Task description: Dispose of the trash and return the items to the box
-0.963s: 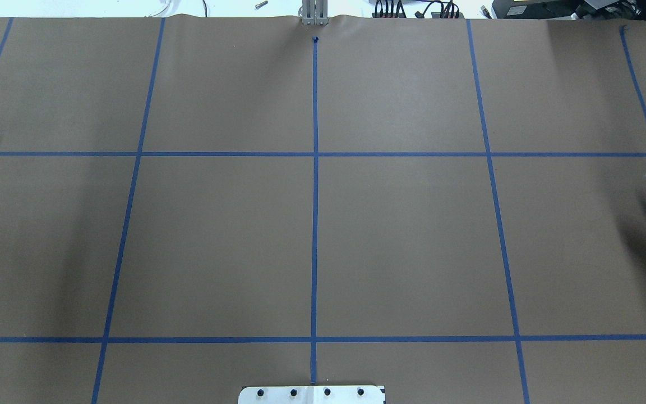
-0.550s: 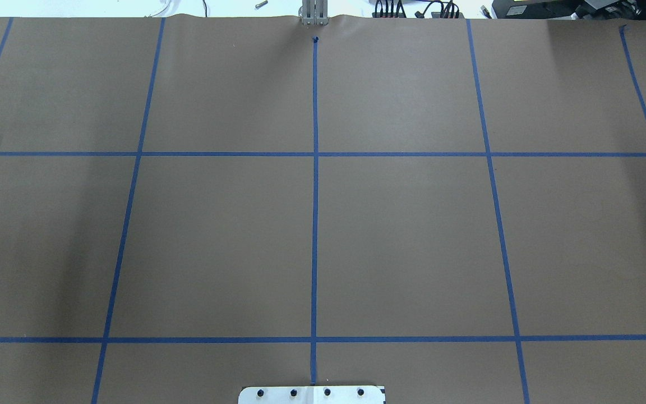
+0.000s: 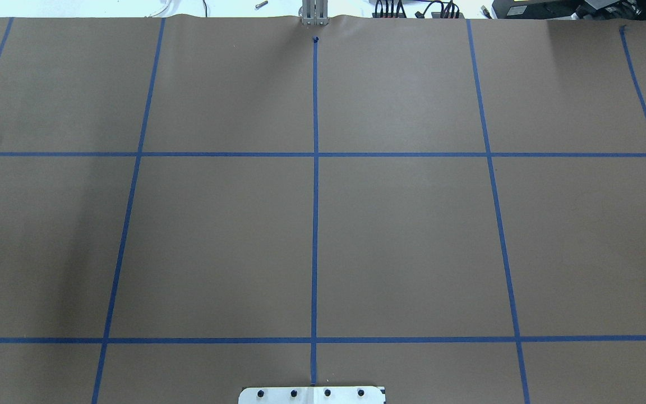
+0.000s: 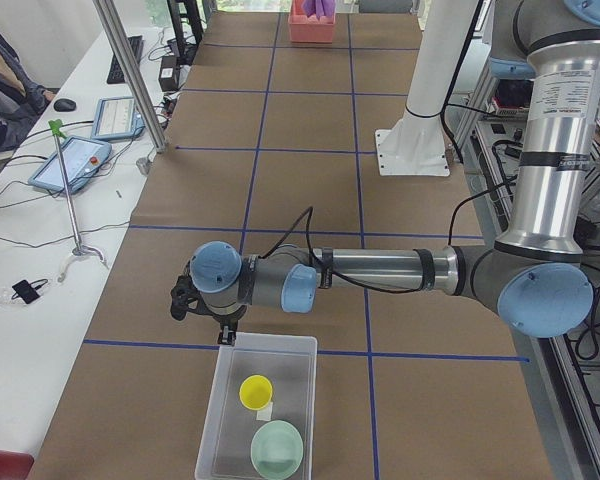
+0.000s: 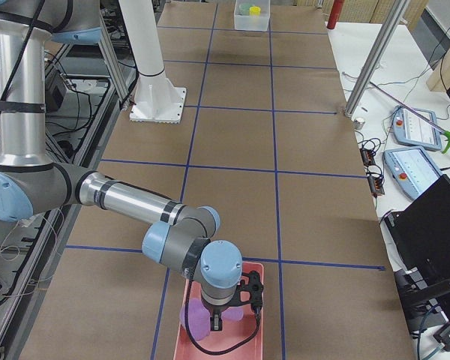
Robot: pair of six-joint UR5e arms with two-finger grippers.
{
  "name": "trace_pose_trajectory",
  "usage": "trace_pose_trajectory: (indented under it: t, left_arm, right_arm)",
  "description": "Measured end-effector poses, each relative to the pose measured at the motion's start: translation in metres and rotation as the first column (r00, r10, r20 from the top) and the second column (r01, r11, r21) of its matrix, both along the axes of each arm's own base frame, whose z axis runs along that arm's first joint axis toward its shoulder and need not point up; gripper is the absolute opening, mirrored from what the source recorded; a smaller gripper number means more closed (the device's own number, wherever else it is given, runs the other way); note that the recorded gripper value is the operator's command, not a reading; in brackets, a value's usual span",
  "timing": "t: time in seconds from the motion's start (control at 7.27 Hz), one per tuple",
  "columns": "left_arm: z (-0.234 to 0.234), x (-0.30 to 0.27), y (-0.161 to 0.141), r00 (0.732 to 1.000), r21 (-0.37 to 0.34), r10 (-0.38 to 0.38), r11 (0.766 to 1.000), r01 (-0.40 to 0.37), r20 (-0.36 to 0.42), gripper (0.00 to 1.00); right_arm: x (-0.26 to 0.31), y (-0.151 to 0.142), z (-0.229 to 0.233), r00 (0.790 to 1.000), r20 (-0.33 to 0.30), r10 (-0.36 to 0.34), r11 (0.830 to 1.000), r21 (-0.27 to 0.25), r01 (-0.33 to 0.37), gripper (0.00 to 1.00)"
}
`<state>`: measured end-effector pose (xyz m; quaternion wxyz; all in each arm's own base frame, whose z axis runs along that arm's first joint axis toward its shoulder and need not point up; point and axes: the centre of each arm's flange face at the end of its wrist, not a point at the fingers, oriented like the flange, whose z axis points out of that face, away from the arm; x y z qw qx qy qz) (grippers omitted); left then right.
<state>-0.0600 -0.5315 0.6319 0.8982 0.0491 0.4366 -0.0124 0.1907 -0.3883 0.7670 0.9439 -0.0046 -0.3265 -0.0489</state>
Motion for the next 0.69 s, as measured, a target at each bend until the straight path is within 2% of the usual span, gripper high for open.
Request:
trace_pose_trajectory:
  t: [0.28,0.41,0.69]
  left_arm:
    - [-0.027,0.023,-0.001,1.000,0.009,0.007,1.000,-0.007,0.003,0.72]
    - [-0.042,0.033,-0.001,1.000,0.024,0.016,1.000,-0.016,0.003,0.72]
    - [-0.087,0.054,0.003,0.999,0.040,0.029,0.999,-0.030,0.042,0.74]
  right_arm:
    - [-0.005,-0.015,-0.014,0.998,0.034,0.052,0.998,0.022,-0.053,1.00]
    - [-0.021,-0.029,-0.033,0.992,0.080,0.094,0.995,0.010,-0.095,1.00]
    - [-0.067,-0.059,-0.087,0.983,0.125,0.133,0.991,-0.009,-0.133,1.00]
